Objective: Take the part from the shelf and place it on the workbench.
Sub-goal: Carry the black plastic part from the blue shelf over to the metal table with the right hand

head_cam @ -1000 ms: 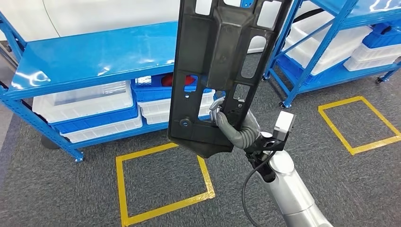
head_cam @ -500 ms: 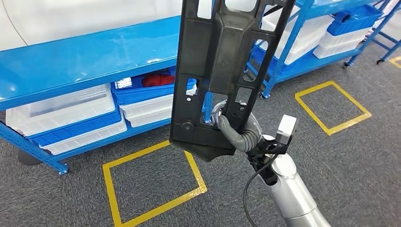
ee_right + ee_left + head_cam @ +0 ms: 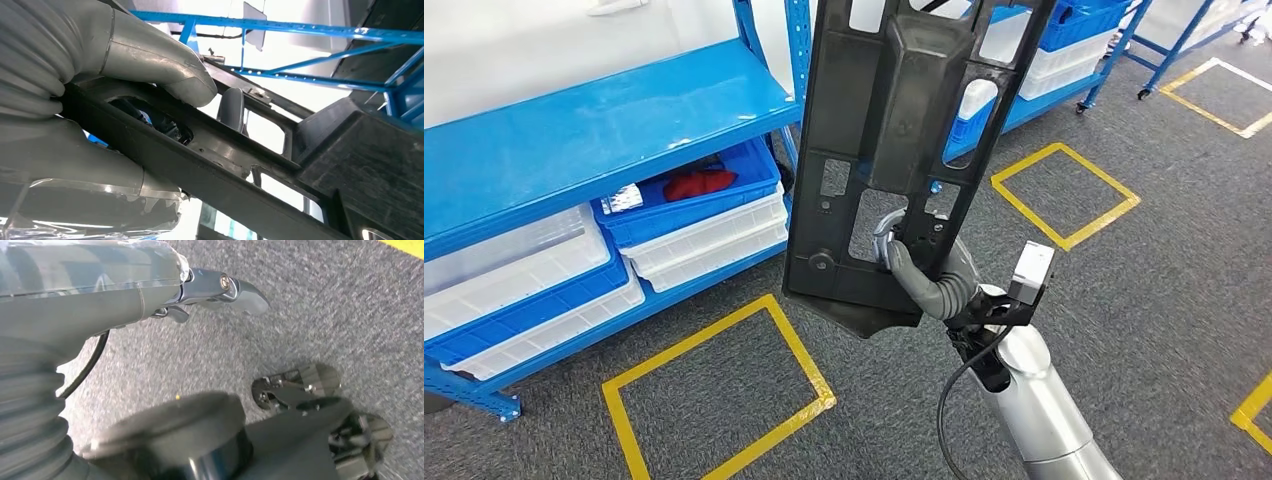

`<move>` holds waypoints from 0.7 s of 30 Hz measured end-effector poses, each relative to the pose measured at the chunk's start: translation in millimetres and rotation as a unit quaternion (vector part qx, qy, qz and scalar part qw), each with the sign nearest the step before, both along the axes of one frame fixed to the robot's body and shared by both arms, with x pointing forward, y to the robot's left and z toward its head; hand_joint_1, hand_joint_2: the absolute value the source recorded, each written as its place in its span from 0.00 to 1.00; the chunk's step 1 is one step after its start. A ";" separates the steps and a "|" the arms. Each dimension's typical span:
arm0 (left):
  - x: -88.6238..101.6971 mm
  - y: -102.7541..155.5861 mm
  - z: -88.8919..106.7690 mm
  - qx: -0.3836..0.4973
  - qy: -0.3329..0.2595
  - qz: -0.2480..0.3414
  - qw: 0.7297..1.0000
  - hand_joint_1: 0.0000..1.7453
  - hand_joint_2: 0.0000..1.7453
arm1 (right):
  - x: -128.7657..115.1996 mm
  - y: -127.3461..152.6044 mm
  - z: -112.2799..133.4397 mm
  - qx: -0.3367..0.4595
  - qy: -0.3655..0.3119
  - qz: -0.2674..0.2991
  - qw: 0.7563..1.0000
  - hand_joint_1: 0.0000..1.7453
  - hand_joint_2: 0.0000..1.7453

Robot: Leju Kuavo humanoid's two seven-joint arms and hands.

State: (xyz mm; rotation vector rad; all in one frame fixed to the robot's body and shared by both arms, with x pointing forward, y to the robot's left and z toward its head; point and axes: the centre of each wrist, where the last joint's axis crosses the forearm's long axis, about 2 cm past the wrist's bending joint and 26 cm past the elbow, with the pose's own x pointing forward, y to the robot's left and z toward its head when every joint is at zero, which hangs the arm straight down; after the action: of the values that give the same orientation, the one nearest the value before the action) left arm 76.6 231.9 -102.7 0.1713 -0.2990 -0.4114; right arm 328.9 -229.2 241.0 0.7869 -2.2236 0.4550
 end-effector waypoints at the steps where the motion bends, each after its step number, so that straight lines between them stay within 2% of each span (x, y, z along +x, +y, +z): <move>1: -1.1 0.4 -0.2 0.000 0.000 0.000 1.000 0.00 1.00 | -0.4 0.1 -0.4 0.001 0.000 0.000 1.000 1.00 1.00; 16: -2.1 2.1 -0.6 0.003 -0.007 -0.004 1.000 0.00 1.00 | -8.9 -8.7 -7.6 0.005 -0.001 -0.033 0.999 1.00 1.00; 21: 0.4 4.4 -0.3 0.006 -0.013 0.001 1.000 0.00 1.00 | -18.8 -16.7 -12.7 0.005 -0.015 -0.069 0.997 1.00 1.00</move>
State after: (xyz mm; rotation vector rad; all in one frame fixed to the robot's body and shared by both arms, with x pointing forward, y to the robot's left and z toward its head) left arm 77.0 236.3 -103.0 0.1884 -0.3212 -0.4090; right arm 310.1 -245.9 228.2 0.6309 -2.2928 0.3909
